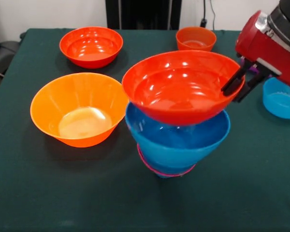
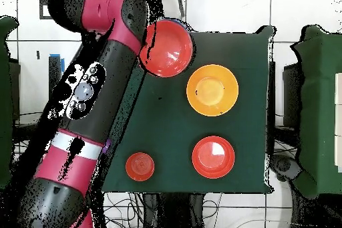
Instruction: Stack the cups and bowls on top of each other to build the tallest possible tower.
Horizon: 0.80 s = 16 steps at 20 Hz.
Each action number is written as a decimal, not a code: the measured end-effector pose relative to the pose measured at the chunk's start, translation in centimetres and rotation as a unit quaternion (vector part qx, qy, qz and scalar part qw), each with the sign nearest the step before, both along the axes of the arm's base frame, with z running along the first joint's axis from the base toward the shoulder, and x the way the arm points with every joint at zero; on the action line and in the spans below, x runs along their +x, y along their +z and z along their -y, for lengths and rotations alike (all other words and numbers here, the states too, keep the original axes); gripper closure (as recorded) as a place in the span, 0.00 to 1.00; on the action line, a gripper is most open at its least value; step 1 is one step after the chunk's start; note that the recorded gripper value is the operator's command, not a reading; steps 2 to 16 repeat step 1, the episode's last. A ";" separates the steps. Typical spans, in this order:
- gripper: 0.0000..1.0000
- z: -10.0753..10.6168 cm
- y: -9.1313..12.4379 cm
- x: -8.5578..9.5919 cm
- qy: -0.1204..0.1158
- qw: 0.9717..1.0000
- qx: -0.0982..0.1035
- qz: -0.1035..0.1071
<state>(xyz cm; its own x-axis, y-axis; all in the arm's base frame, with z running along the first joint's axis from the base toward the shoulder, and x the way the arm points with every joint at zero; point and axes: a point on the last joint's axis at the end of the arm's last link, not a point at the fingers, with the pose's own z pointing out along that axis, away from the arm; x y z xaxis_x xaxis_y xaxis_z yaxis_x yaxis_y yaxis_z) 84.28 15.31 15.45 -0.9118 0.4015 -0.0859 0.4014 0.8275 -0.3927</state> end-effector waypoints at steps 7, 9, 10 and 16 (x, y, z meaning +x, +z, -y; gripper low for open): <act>1.00 -0.1 0.1 -0.3 -0.002 1.000 0.000 -0.001; 1.00 -0.1 0.1 -0.3 -0.002 1.000 0.000 -0.001; 1.00 -0.1 0.1 -0.3 -0.002 1.000 0.000 -0.001; 1.00 -0.1 0.1 -0.3 -0.002 1.000 0.000 -0.001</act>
